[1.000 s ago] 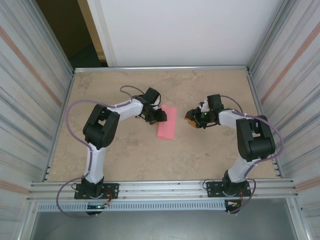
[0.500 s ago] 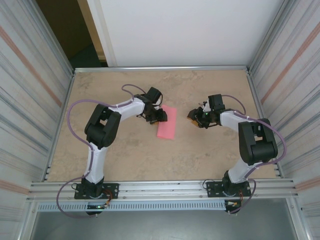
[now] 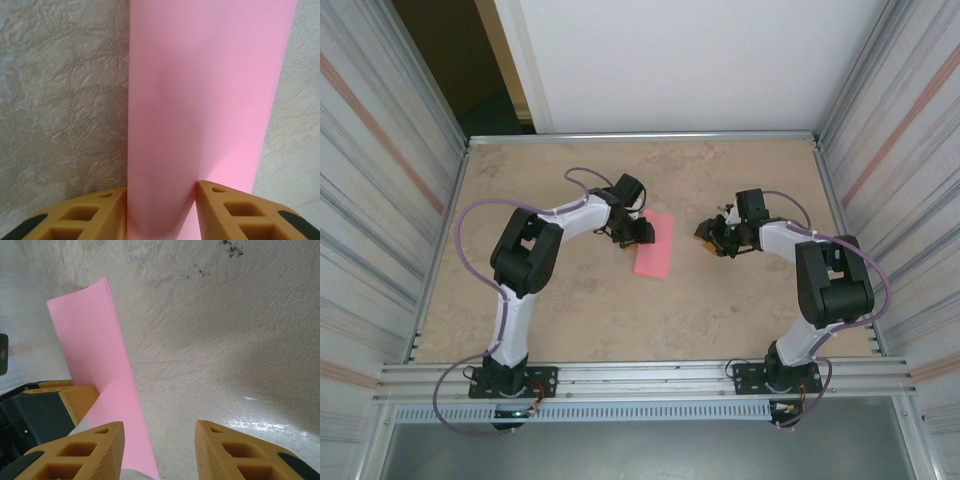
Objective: Fold a paper plane with a square sheet of paper (pick it up from the middle)
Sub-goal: Hold the square sheet of paper at the center of the table.
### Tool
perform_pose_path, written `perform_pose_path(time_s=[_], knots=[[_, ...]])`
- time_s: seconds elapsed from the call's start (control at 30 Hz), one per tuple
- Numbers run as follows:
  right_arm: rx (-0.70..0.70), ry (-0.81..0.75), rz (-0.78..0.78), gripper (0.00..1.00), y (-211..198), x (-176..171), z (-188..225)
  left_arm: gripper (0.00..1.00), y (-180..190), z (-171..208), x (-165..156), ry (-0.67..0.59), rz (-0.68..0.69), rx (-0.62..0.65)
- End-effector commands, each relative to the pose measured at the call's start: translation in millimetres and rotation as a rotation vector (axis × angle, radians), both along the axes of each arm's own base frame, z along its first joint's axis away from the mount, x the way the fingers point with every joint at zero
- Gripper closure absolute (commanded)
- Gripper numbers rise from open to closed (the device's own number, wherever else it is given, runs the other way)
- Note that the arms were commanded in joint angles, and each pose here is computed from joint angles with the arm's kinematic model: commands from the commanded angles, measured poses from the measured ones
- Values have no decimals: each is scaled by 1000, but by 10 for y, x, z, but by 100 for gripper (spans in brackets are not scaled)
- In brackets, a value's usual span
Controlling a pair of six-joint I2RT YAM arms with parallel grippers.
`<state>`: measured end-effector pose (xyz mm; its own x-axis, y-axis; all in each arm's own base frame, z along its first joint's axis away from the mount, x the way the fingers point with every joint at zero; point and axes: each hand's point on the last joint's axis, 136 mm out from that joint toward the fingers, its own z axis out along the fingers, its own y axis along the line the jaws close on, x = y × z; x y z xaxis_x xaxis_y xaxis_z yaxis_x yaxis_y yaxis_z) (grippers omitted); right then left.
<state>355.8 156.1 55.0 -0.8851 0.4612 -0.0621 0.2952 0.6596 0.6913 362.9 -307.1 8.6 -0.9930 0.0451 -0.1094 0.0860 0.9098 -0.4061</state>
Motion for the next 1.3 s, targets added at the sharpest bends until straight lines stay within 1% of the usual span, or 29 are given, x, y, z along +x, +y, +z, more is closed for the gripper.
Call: perform_pose_path(time_s=[0.0,0.93,1.1,1.27], knots=[[-11,13,-8,59,-3,26,-20,58,316,-1019,-749,250,-77,231],[-10,25,10,59,58,13,-79,56,386,-1135,-819,290,-85,275],[-4,13,34,59,119,12,-59,56,402,-1141,-821,299,-80,292],[18,-9,93,61,289,6,-7,56,398,-1154,-837,308,-82,288]])
